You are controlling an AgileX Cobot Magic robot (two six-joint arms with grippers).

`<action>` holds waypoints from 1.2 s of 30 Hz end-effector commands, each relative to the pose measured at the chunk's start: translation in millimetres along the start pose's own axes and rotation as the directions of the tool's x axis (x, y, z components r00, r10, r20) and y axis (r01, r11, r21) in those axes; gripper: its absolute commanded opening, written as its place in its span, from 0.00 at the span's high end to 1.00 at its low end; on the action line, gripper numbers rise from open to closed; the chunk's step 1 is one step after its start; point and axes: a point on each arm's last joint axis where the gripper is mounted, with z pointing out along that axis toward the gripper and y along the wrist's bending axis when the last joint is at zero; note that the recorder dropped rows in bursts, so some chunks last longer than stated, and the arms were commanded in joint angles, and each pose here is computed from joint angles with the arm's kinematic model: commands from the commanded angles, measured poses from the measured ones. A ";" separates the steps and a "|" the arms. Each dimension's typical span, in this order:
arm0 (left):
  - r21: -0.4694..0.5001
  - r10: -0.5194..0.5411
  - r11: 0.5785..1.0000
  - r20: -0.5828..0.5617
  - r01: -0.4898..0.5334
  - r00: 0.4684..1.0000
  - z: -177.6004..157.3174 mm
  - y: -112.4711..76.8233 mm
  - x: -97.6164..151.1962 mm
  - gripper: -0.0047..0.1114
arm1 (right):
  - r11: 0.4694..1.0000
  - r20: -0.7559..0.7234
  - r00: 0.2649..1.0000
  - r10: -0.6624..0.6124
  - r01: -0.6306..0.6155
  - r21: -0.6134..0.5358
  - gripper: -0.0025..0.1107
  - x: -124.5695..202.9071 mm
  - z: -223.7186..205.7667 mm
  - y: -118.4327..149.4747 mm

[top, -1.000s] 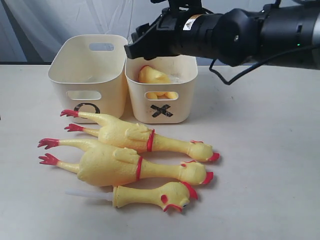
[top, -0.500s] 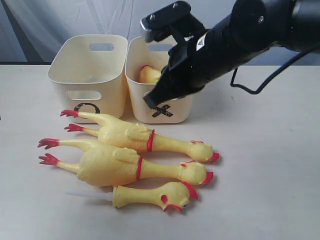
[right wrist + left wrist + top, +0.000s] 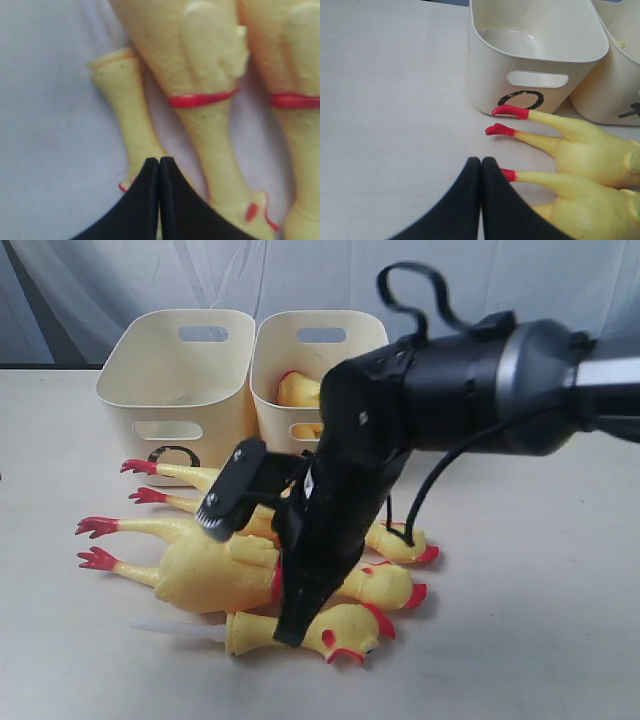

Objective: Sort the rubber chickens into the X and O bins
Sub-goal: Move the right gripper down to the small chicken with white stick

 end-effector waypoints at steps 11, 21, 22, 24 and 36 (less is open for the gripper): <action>0.005 0.004 1.000 -0.009 -0.004 1.000 0.0 -0.8 0.2 0.96 | 0.985 -0.118 0.978 -0.170 0.172 0.010 0.61 -8.3 42.0 26.5; 0.005 0.004 1.000 -0.009 -0.004 1.000 0.0 -0.8 0.2 0.96 | 0.984 -0.135 0.975 -0.175 0.177 -0.001 0.55 -6.9 57.9 25.3; 0.005 0.004 1.000 -0.009 -0.004 1.000 0.0 -0.8 0.2 0.96 | 0.984 -0.140 0.974 -0.177 0.179 -0.001 0.55 -6.3 60.9 24.9; 0.005 0.004 1.000 -0.009 -0.004 1.000 0.0 -0.8 0.2 0.96 | 0.983 -0.140 0.973 -0.183 0.185 0.005 0.55 -6.5 63.0 24.1; 0.004 0.006 1.000 -0.006 -0.006 1.000 0.0 -0.7 -0.1 0.96 | 0.981 -0.135 0.973 -0.190 0.193 0.016 0.56 -6.8 73.2 22.1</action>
